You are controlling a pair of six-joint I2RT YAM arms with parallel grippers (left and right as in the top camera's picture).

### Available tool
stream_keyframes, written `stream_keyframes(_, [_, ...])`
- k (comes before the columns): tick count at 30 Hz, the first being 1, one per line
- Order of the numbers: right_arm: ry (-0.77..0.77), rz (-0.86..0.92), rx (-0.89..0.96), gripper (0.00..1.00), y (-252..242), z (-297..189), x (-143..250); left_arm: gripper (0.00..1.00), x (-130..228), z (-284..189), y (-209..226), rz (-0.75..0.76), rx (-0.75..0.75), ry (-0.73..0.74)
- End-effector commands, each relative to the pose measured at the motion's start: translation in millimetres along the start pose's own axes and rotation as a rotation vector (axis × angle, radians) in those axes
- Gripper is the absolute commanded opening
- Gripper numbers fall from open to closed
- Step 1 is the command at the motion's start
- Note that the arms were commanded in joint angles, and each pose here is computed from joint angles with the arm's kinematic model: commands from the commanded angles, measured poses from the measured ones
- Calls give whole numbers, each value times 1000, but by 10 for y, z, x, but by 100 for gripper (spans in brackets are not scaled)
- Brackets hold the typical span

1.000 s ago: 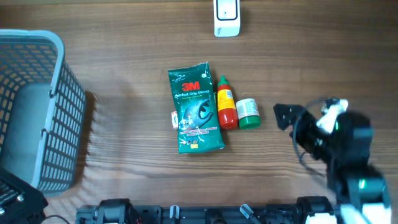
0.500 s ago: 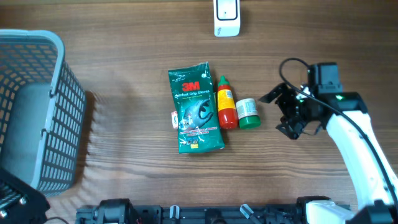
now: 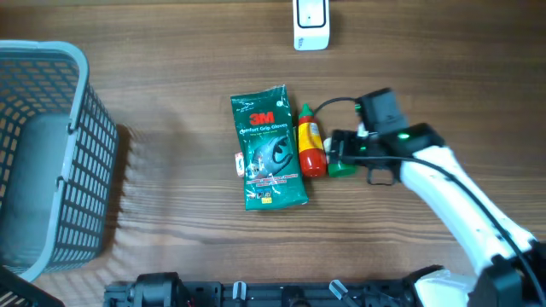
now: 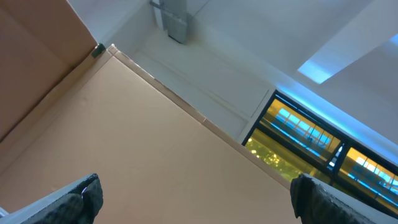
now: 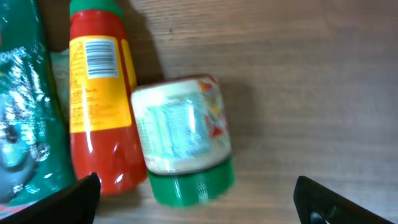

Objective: Scan the item barcode
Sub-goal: 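Grasp the green-capped jar with the right gripper and pull it right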

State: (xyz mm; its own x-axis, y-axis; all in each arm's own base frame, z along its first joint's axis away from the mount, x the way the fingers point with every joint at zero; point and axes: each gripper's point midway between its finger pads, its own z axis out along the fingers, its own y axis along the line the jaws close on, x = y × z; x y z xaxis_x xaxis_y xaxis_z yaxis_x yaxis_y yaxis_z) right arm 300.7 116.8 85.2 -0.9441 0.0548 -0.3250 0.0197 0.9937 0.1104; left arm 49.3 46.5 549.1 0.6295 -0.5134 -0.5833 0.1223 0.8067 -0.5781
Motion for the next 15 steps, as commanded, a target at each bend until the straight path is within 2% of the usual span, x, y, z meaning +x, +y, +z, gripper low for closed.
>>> stream_keyframes(1, [-47,-56,183,99,-101,188,-86,100,7,-16,-20,-3,13,0])
stream_keyframes(7, [-17,-74,269,98,-176,567,-68,100,6,-16,-20,-3,13,0])
stream_keyframes(10, [14,-81,283,89,-190,729,-13,100,6,-16,-20,-3,13,0])
stream_keyframes(15, [76,-103,312,85,-248,902,119,100,5,-16,-20,-3,13,-1])
